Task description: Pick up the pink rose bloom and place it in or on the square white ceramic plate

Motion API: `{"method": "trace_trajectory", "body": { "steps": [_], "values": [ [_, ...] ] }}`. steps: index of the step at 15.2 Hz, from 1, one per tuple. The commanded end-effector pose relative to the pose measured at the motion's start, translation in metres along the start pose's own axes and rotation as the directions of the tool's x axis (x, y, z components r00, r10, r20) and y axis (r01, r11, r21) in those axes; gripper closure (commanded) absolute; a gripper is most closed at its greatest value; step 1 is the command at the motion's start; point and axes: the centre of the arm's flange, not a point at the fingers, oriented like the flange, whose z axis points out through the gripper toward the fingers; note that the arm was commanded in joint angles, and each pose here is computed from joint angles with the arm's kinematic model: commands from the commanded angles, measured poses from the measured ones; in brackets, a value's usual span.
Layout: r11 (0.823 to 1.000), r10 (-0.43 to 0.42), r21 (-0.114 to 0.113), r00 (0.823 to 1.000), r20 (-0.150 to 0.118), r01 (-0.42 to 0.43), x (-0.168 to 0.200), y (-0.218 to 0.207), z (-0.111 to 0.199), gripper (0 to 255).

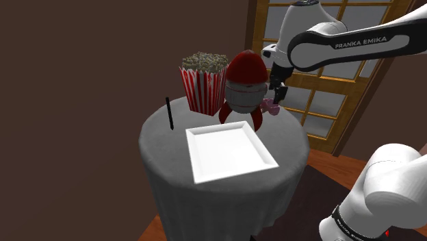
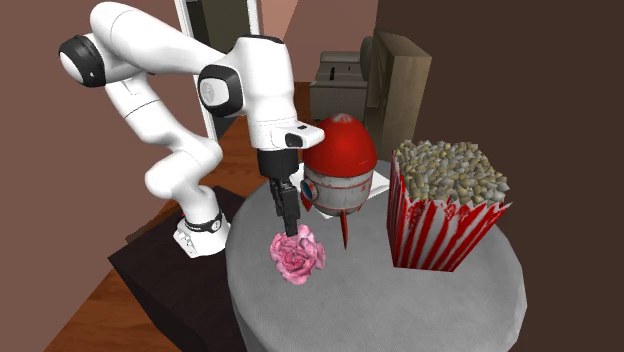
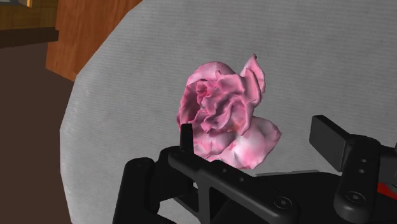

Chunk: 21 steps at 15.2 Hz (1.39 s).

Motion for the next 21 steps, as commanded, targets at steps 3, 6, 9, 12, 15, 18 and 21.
{"method": "trace_trajectory", "body": {
  "steps": [3,6,9,12,15,18,21],
  "values": [
    [0.999,0.033,-0.011,0.999,0.028,-0.033,-0.003,0.003,0.018,0],
    [0.999,0.033,-0.011,0.999,0.028,-0.033,-0.004,0.003,0.034,0],
    [0.999,0.033,-0.011,0.999,0.028,-0.033,-0.004,0.003,0.042,0],
    [0.999,0.033,-0.011,0.999,0.028,-0.033,-0.004,0.003,0.042,0],
    [0.999,0.033,-0.011,0.999,0.028,-0.033,-0.004,0.003,0.042,0],
    [0.999,0.033,-0.011,0.999,0.028,-0.033,-0.004,0.003,0.042,255],
    [0.999,0.033,-0.011,0.999,0.028,-0.033,-0.004,0.003,0.042,255]
  ]
}}
